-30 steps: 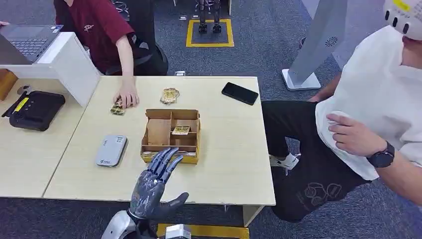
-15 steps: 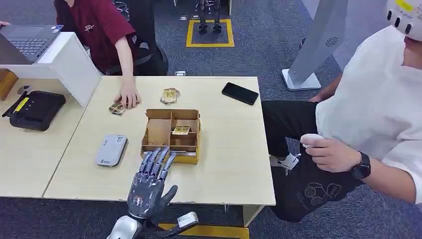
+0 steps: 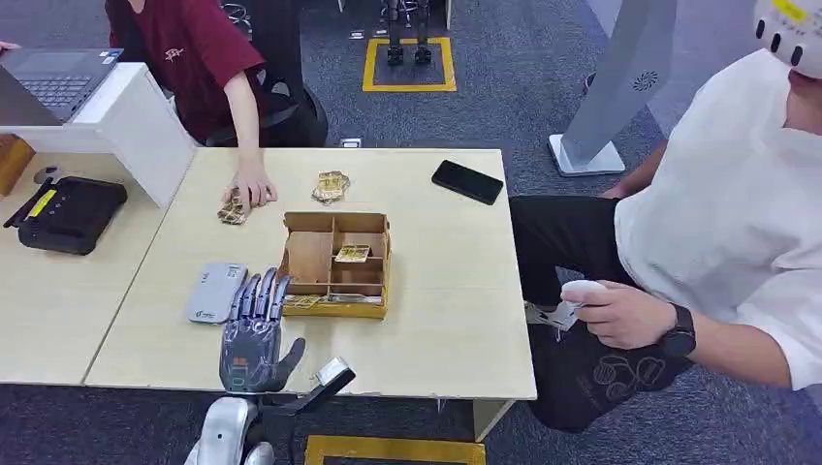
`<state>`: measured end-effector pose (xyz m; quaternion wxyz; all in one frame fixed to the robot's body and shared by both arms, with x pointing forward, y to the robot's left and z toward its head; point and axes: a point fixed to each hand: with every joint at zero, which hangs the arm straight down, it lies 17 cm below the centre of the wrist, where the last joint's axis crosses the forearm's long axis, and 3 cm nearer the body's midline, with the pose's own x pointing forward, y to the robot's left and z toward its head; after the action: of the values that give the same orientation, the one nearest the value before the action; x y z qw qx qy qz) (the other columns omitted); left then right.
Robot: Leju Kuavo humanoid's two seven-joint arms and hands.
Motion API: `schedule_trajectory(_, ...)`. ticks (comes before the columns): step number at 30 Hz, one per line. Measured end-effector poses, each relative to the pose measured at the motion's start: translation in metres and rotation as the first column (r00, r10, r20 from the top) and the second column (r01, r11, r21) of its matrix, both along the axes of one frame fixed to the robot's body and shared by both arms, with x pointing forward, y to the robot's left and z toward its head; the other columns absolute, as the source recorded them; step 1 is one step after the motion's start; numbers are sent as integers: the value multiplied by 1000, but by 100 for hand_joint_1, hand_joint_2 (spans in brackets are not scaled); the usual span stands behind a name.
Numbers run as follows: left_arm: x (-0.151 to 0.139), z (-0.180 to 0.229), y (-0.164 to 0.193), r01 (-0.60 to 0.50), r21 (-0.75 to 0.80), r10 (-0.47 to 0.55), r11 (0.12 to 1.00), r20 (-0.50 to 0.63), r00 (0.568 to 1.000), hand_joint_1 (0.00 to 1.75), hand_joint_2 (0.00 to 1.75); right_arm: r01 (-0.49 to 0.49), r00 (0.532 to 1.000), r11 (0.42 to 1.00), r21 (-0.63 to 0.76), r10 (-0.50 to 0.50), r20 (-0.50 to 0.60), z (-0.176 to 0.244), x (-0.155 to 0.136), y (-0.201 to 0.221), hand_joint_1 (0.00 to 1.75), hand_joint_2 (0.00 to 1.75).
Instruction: Pass the card to the sensor for recognition and then transmit it.
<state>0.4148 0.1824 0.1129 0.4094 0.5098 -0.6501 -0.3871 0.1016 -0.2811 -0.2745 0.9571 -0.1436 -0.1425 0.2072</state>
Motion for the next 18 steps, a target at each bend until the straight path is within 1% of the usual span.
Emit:
schedule_trajectory(6,12,-15,23,-72,-6,72,997,-43,996,0,175,-15,1000,1000,1,15,7,0,2,1,0,0)
schedule_trajectory(13,15,-32,39,-115,-5,115,993,-79,990,0,175,-20,1000,1000,-1,20,5,0,3,1,0,0)
schedule_trajectory(18,17,-39,42,-122,-3,121,993,-97,988,0,175,-20,1000,1000,-1,20,4,0,3,1,0,0)
